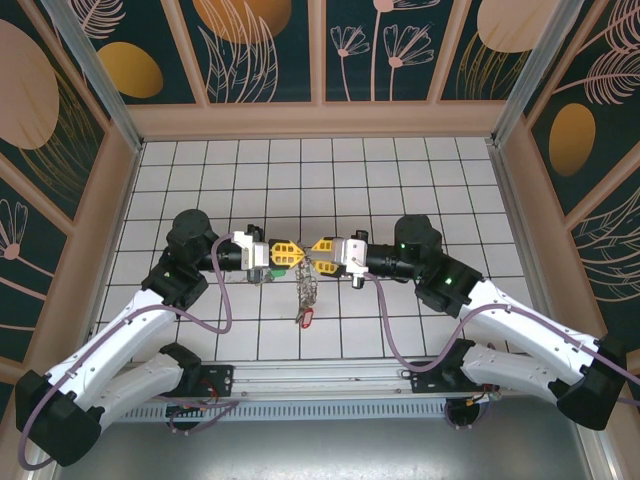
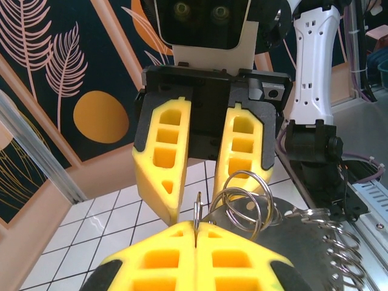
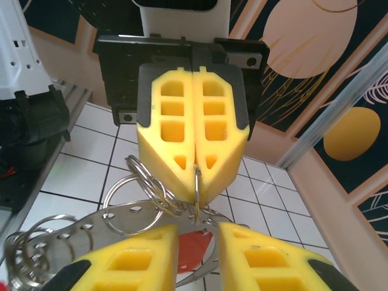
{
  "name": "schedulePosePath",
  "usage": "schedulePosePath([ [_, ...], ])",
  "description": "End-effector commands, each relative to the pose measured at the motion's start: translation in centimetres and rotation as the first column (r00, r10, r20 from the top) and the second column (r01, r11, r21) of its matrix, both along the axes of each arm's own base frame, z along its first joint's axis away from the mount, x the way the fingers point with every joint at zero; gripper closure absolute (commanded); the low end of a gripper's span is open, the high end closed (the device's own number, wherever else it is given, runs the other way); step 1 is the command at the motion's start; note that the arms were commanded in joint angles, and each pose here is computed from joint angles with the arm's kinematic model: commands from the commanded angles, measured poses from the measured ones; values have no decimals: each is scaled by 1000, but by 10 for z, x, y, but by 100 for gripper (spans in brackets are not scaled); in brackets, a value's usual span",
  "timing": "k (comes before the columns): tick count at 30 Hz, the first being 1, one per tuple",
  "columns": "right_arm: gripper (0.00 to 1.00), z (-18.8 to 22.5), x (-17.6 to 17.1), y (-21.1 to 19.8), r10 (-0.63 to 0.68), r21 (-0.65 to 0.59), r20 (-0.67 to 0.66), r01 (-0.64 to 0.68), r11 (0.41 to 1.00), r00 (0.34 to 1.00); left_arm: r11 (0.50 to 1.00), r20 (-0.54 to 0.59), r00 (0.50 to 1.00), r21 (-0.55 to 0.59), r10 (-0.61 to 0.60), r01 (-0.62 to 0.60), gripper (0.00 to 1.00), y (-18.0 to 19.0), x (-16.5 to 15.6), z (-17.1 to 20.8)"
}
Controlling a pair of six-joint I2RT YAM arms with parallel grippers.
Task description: Put the keys on the keyring
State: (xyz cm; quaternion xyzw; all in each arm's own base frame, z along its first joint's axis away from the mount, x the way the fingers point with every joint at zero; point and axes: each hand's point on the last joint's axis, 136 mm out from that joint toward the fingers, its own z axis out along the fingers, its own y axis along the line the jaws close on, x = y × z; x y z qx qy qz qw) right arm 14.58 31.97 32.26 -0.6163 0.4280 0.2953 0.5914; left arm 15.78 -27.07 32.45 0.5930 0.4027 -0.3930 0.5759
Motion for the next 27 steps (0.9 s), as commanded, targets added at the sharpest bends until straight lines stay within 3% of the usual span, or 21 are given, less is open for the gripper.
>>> schedulePosePath([
  [1,76,17,-8,-1,42,36,-2,-42,998,999,999,55,998,-45,-19,22,100,2,-7,14],
  [25,86,15,-3,14,57,76,-1,-56,995,998,999,41,998,-29,-44,45,100,-3,-8,6],
  [27,100,15,-2,14,58,75,-2,-58,996,998,998,41,998,-29,-45,47,100,-3,-8,6],
])
